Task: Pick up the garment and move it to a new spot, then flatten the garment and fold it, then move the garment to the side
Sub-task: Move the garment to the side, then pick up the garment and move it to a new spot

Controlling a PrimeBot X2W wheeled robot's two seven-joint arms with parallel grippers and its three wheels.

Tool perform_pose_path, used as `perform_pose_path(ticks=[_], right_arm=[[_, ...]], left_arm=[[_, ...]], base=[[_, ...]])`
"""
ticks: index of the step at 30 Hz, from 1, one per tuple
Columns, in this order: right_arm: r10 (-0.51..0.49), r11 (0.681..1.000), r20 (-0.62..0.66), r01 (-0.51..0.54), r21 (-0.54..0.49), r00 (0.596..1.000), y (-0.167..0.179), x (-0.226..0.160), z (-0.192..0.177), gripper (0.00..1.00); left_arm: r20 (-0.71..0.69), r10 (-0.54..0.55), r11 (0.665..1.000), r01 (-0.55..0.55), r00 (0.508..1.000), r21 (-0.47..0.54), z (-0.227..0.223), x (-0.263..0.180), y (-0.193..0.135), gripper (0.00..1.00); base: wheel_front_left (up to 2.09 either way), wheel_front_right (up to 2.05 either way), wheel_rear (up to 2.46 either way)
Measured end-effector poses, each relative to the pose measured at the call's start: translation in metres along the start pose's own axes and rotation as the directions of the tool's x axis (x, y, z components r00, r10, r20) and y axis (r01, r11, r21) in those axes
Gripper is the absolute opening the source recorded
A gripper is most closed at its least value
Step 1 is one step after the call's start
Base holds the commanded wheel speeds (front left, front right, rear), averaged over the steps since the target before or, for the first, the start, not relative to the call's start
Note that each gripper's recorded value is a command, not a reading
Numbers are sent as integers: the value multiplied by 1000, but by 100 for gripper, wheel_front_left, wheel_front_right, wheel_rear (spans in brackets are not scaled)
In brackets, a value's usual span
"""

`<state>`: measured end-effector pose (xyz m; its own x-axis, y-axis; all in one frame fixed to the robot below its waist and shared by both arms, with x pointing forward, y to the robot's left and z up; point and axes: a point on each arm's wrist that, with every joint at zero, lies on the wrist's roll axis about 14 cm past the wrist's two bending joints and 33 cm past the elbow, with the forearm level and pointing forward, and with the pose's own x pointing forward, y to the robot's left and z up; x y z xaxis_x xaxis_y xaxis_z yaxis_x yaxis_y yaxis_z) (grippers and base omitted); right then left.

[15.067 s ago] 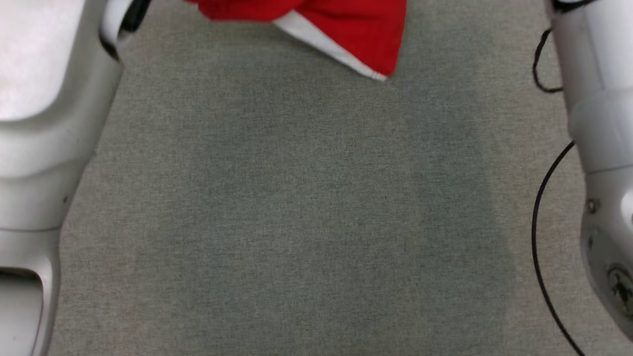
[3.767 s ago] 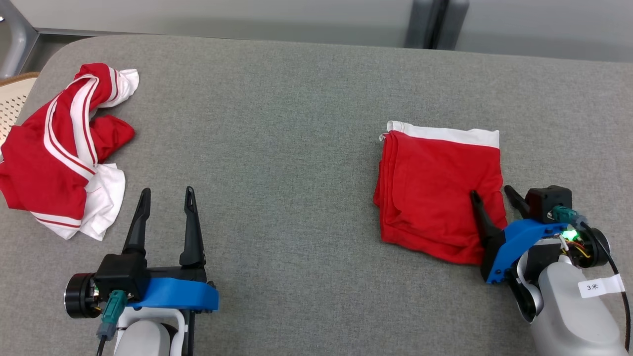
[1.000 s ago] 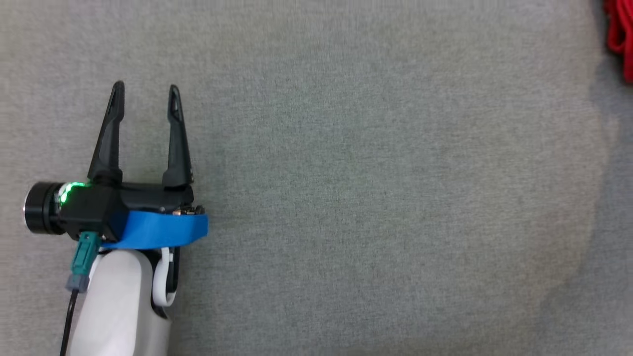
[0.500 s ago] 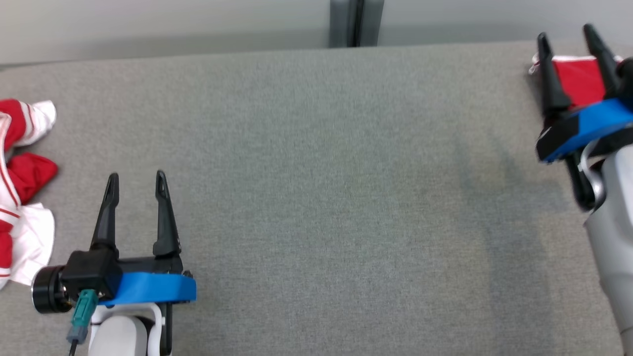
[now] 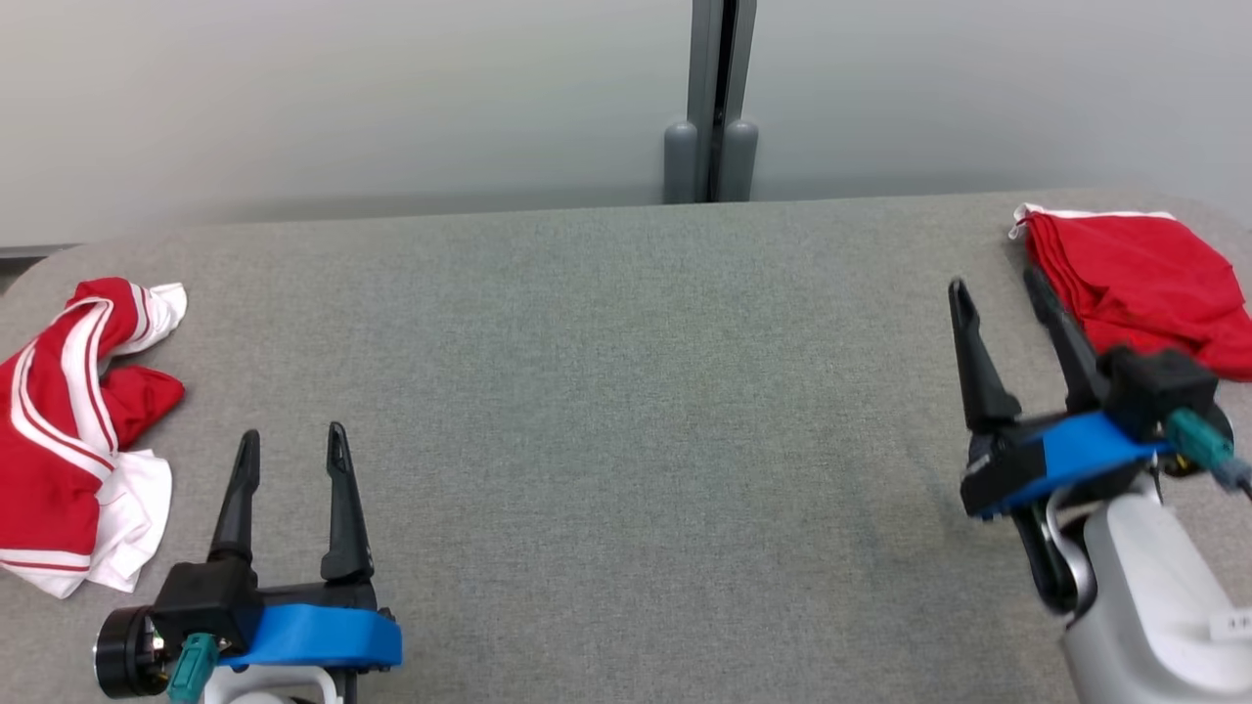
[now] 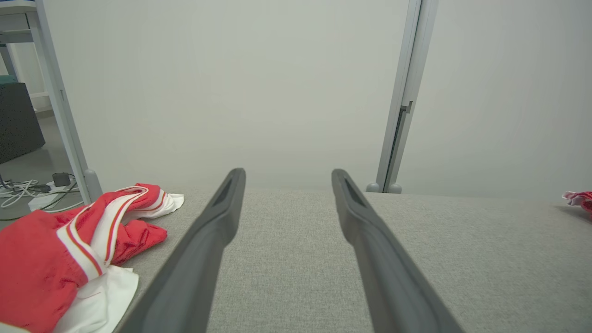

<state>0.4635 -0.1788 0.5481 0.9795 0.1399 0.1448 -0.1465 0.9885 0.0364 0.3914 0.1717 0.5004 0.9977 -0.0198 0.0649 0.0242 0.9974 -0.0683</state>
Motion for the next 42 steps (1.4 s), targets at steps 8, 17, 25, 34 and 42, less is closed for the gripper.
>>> perform_pose_path(ticks=[8,17,25,34,42], right_arm=[[-40,999,-4,40,34,999,4,-38,-1,100],[-46,999,-52,47,21,998,16,-65,-4,100],[-60,997,-95,64,32,994,15,-77,-14,100],[-68,996,-108,73,45,992,13,-80,-18,100],[-31,997,-125,38,61,992,25,-75,-25,100]], left_arm=[[-8,14,1000,-14,1000,-5,-1,-11,3,100],[-19,22,1000,-22,1000,-4,-4,-16,6,100],[-36,21,1000,-21,999,-4,-9,-20,6,100],[-38,28,1000,-28,999,-2,-9,-22,8,100],[-37,62,998,-61,997,7,-8,-26,20,100]], base=[[0,0,0],[0,0,0],[0,0,0],[0,0,0],[0,0,0]])
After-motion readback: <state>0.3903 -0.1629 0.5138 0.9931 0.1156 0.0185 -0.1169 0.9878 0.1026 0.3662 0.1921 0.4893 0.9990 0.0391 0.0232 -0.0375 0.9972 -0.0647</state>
